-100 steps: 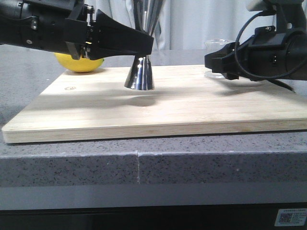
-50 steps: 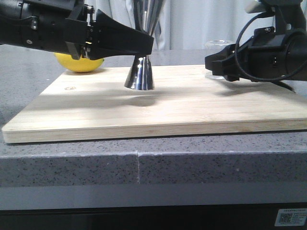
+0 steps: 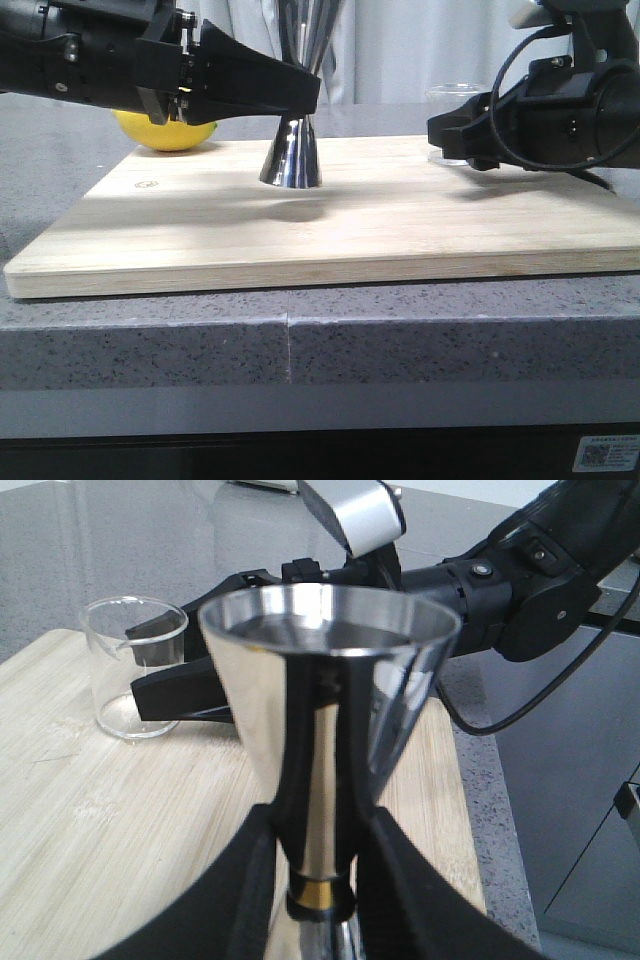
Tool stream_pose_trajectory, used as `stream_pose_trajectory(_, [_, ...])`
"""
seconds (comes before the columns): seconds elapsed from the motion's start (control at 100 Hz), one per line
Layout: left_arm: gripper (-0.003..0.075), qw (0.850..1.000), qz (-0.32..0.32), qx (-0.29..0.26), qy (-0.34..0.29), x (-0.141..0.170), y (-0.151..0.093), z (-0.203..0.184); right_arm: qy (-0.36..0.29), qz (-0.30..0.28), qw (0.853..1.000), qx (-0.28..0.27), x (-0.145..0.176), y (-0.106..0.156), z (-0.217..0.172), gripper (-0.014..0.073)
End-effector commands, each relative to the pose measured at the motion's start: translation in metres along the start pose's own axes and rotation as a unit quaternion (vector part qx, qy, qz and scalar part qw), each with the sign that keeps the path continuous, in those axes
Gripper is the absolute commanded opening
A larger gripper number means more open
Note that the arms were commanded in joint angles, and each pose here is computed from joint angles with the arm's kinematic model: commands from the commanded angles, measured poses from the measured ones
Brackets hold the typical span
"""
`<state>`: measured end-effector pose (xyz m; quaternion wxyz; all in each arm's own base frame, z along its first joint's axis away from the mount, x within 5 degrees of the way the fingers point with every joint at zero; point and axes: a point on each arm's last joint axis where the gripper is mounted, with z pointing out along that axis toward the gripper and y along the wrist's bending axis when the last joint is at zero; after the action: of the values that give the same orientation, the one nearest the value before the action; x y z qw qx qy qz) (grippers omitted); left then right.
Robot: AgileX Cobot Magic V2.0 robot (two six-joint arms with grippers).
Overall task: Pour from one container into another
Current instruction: 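Set the beaker down on the board and open the right gripper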
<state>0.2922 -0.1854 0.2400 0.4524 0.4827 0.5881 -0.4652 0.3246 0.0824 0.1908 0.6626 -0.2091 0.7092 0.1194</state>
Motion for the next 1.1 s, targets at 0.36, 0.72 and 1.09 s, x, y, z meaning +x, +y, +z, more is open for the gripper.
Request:
stream_pose_trajectory(0.36, [0.0137,0.997,0.022,0.035,-0.071,-0.031,-0.012,-0.003,-0.055,-0.010,0.998,0.009,-0.021,-0.005,-0.001,0.0151])
stream_pose_trajectory(0.72, [0.0137,0.997,0.022,0.035,-0.071,-0.031,-0.012,-0.003,-0.046,-0.004,0.999,0.008,-0.012,-0.005,0.003,0.0151])
stream_pose_trajectory(1.09, [0.0137,0.997,0.022,0.035,-0.071,-0.031,-0.012,-0.003,-0.064,0.004,0.998,0.012,-0.011,-0.006,0.004,0.0153])
